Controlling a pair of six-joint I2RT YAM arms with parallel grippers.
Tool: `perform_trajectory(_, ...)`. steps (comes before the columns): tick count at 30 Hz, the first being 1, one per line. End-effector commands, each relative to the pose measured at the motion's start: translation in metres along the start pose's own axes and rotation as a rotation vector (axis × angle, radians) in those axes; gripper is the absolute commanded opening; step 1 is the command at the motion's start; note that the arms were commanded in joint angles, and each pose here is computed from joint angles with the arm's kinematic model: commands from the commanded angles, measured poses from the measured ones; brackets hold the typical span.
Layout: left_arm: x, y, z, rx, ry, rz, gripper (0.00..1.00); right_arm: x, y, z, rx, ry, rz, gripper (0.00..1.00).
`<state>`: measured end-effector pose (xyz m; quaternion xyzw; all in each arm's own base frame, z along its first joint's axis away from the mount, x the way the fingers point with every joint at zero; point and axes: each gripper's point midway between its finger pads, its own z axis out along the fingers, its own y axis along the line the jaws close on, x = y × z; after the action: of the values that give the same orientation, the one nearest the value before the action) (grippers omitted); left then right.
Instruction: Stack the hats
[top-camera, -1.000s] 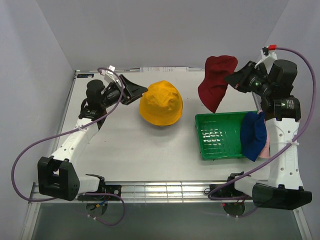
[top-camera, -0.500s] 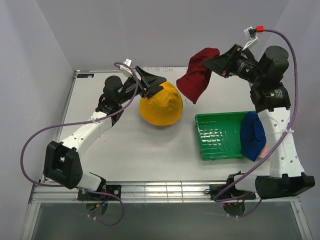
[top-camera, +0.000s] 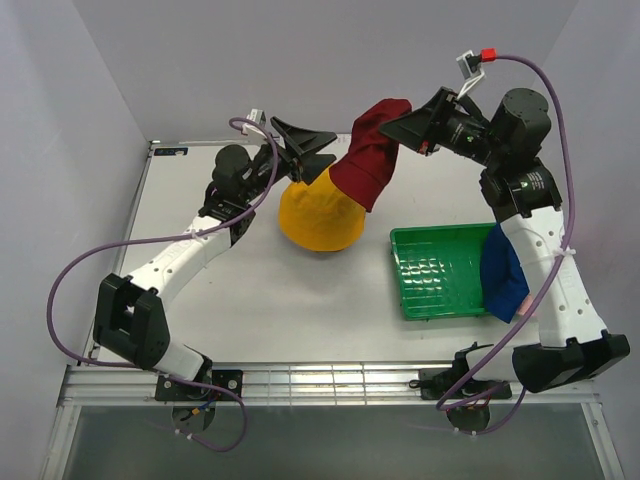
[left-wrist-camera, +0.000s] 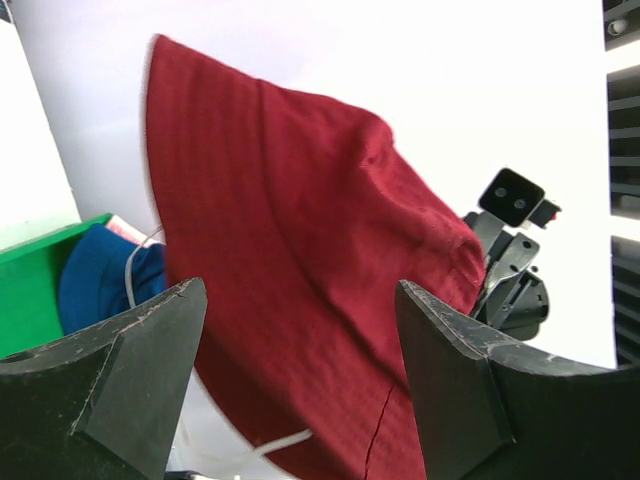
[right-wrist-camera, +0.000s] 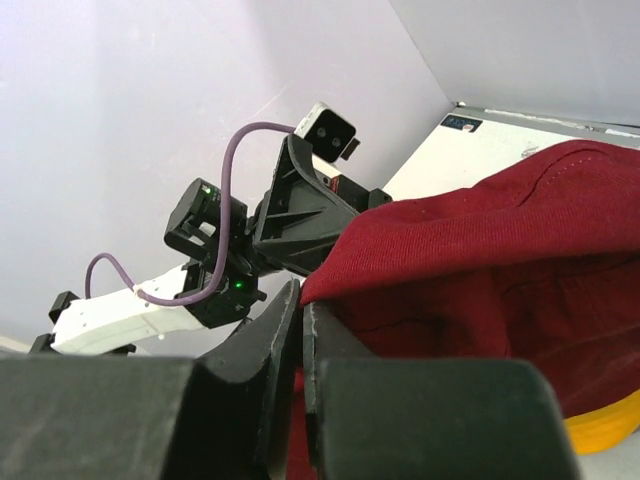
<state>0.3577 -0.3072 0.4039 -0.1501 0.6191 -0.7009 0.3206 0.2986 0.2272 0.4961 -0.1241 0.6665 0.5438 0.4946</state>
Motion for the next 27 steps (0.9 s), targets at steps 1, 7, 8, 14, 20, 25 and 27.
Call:
perform_trajectory(1,0.001,-0.028,0.004,0.07,0.01,-0.021,0.86,-0.014,0.018,0.004,-0.041,-0.047,-0.08,0.08)
perform_trajectory(7,0.007,-0.013,-0.007,0.024,0.001,-0.058,0.86,-0.014,0.012,0.009,-0.008,-0.045,-0.09,0.08)
perform_trajectory(8,0.007,-0.013,-0.009,0.021,-0.005,-0.057,0.86,-0.015,0.011,0.009,-0.002,-0.048,-0.092,0.08)
perform_trajectory(14,0.012,-0.009,-0.013,0.001,0.014,-0.063,0.86,-0.015,0.01,0.01,0.01,-0.05,-0.102,0.08)
perform_trajectory(20,0.015,-0.004,-0.013,-0.013,0.028,-0.104,0.87,-0.016,0.013,0.013,-0.002,-0.046,-0.11,0.08)
perform_trajectory(25,0.013,-0.011,-0.012,0.008,0.023,-0.12,0.87,-0.011,0.013,0.016,-0.003,-0.036,-0.112,0.08)
perform_trajectory(27,0.013,-0.016,-0.012,0.023,0.023,-0.125,0.87,-0.009,0.01,0.018,0.007,-0.03,-0.113,0.08)
